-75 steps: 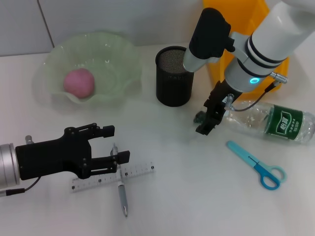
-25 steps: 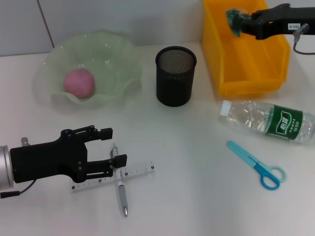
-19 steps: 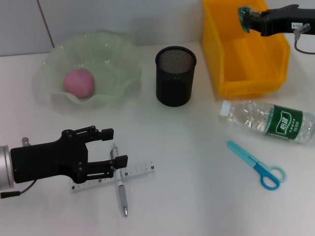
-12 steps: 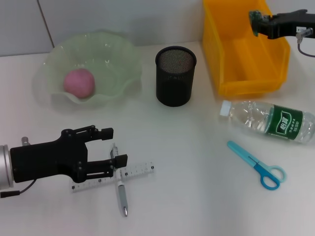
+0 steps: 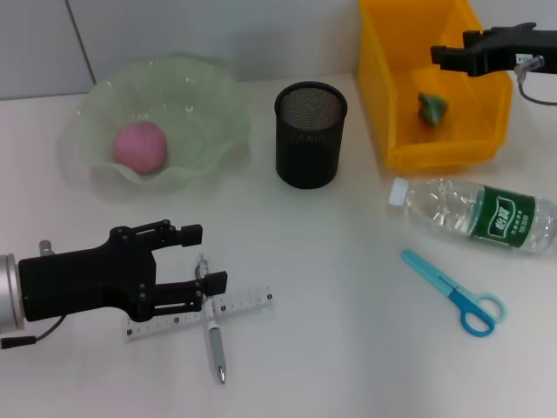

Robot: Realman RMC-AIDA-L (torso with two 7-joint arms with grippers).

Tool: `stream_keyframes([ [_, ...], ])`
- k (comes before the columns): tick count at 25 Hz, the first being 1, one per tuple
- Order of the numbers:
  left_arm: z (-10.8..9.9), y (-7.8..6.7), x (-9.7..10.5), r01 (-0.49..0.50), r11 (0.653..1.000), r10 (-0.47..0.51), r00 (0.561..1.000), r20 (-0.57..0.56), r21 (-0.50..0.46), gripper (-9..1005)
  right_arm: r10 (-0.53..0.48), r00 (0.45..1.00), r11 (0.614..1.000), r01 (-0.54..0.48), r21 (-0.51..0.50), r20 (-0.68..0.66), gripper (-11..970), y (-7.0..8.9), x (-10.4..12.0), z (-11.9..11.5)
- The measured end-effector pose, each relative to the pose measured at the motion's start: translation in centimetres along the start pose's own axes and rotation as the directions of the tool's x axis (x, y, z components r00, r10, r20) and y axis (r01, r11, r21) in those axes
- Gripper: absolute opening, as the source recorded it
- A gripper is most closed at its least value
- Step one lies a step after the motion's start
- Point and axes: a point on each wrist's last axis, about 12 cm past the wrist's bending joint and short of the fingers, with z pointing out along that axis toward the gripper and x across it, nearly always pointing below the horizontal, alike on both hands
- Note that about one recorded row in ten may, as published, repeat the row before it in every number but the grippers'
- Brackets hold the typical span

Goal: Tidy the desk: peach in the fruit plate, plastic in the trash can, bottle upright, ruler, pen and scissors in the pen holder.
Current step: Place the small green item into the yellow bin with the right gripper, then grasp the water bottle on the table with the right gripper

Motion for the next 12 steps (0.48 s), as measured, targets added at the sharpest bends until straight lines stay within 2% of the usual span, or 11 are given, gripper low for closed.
stream_keyframes([
  [4, -0.1, 0.0, 0.0, 0.002, 1.0, -0.002, 1.0, 0.005, -0.005, 806, -0.006, 1.0, 1.0, 0.006, -0.011, -0.008, 563, 0.2, 0.0, 0.0],
  [11, -0.2, -0.1, 0.2, 0.008, 1.0, -0.008, 1.0, 0.009, -0.009, 806, 0.0, 0.999, 0.994, -0.005, -0.108, -0.04, 747, 0.8, -0.6, -1.3],
  [12, -0.2, -0.1, 0.2, 0.009, 1.0, -0.009, 1.0, 0.009, -0.009, 806, -0.006, 0.997, 0.988, -0.005, -0.153, -0.071, 773, 0.9, -0.8, -2.0],
])
